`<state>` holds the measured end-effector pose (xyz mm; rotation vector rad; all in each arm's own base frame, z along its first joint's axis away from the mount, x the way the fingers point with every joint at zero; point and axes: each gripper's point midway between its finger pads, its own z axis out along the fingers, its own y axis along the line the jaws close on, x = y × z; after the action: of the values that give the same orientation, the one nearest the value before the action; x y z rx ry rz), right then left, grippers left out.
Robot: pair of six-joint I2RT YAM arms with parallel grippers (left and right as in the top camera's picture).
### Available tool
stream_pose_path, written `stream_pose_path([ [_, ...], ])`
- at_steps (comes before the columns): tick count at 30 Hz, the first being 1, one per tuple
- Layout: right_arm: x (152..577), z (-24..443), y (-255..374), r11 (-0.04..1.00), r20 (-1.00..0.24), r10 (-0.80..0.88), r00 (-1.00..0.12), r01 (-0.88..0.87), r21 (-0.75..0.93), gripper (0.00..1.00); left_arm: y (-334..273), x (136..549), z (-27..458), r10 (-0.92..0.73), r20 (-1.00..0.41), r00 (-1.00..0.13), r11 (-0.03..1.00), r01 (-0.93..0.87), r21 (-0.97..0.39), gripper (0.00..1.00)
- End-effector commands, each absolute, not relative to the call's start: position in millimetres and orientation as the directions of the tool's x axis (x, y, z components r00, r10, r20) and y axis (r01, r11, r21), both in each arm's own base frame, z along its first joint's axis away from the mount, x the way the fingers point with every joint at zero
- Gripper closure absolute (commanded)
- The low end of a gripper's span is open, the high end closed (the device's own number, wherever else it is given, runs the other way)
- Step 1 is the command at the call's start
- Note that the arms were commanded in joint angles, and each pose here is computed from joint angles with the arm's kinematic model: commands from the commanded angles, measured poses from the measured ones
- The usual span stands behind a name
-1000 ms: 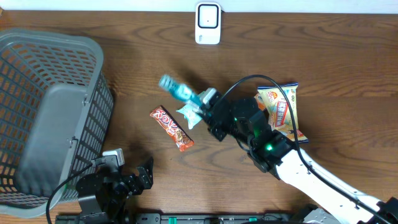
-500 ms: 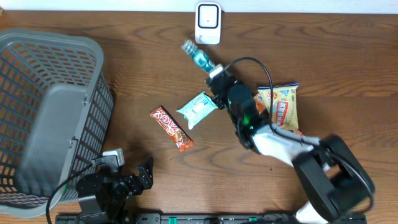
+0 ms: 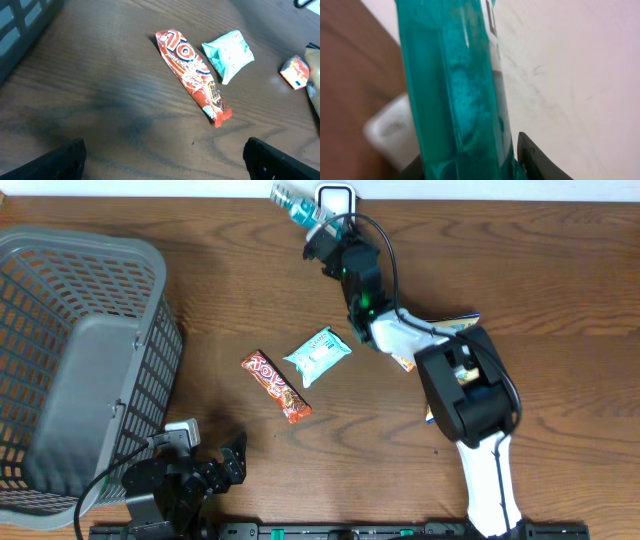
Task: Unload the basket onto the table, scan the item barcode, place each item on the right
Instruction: 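Carry the bottle with the right gripper up toward the white scanner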
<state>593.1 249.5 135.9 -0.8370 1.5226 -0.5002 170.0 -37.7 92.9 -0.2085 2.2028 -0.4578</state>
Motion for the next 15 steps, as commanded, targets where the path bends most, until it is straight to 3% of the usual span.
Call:
stream_pose_path([
  [1,628.1,162.2,226.4,0.545,-0.548,-0.836,0.026,-0.073,-0.835,0.99,-36.6,169.7,91.6,-0.307,-0.720,-0.623,0.920,0.001,-0.393,0.02],
  [6,646.2,163.0,216.3,0.427,-0.427,-0.904,0.006,-0.023,-0.904,0.99,-36.6,169.7,91.6,-0.307,-0.720,-0.623,0.920,0.001,-0.393,0.02],
  [15,651.9,163.1,208.9,0.367,-0.368,-0.930,0.029,-0.029,-0.930,0.99,-36.6,169.7,91.6,-0.307,-0.720,-0.623,0.920,0.001,-0.393,0.02],
])
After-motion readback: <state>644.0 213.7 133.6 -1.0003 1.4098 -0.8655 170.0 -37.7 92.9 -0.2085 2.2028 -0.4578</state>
